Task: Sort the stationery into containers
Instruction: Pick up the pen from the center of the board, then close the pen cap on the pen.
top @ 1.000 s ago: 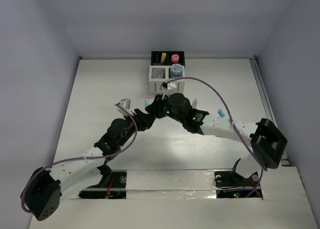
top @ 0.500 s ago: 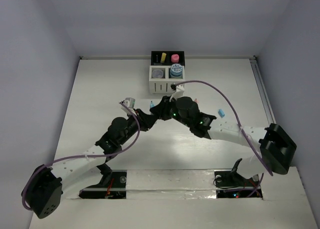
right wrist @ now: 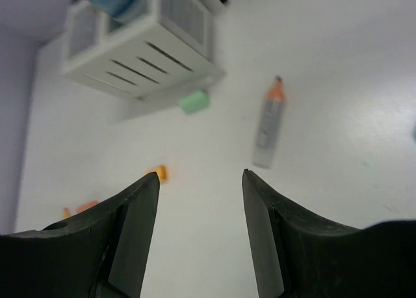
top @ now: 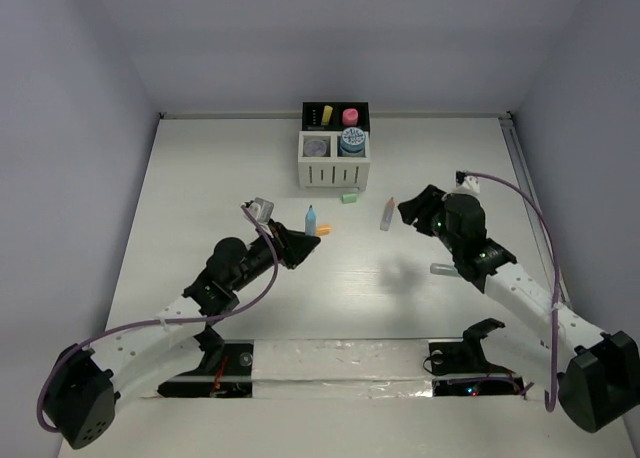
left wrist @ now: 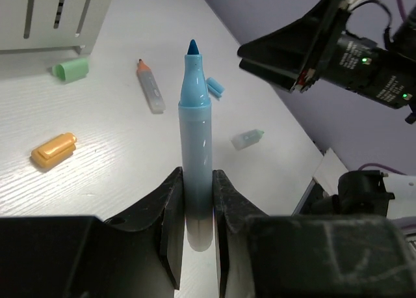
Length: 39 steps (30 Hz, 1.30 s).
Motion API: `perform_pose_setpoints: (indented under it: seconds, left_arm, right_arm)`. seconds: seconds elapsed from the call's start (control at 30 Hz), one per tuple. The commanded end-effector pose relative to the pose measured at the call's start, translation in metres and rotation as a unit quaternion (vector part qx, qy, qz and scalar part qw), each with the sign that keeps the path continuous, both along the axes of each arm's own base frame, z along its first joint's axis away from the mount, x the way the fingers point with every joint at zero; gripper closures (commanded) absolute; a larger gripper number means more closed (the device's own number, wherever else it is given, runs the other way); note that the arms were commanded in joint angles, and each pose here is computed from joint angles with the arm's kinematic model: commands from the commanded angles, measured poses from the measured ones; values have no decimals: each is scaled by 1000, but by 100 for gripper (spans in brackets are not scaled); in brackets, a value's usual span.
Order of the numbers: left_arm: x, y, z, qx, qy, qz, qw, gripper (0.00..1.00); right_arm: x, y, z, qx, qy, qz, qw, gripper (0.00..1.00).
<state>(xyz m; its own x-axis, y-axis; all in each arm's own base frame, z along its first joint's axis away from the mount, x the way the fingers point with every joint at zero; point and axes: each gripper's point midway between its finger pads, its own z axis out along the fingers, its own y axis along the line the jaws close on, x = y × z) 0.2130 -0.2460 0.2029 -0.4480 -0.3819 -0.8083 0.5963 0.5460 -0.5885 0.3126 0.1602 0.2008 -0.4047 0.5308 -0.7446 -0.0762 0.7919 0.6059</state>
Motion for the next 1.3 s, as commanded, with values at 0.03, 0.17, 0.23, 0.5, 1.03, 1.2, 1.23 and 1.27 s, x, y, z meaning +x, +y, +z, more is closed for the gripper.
perform_pose_setpoints:
  seconds: [0.03, 0.17, 0.23, 0.5, 1.03, 1.2, 1.23, 1.27]
  left_arm:
    - [-6, -10, 20, -7, -51, -38, 998, 100]
    - [-7, -10, 13, -3, -54, -42, 998, 100]
    - [-8, -9, 11, 2, -58, -42, 997, 100]
    - [-16, -8, 12, -5, -63, -51, 997, 100]
    - [-16, -7, 10, -7, -61, -49, 997, 100]
    - [-17, -7, 9, -8, -59, -50, 997, 100]
    - [-17, -7, 9, -8, -59, -51, 997, 100]
    - [-17, -7, 10, -9, -59, -49, 997, 100]
  right_arm:
    - [-14, -50, -68, -49, 121, -64, 989, 39]
    - [-6, -76, -98, -59, 164, -98, 980, 36]
    - [-1, -88, -99, -100, 170, -114, 974, 35]
    - [9, -110, -86, -224, 227, -101, 942, 34]
    - [30, -153, -138, -416, 377, 35, 827, 27]
    - [34, -152, -150, -394, 389, 60, 831, 29]
    - [35, -151, -154, -393, 391, 64, 830, 31]
    - [38, -150, -155, -392, 391, 67, 830, 32]
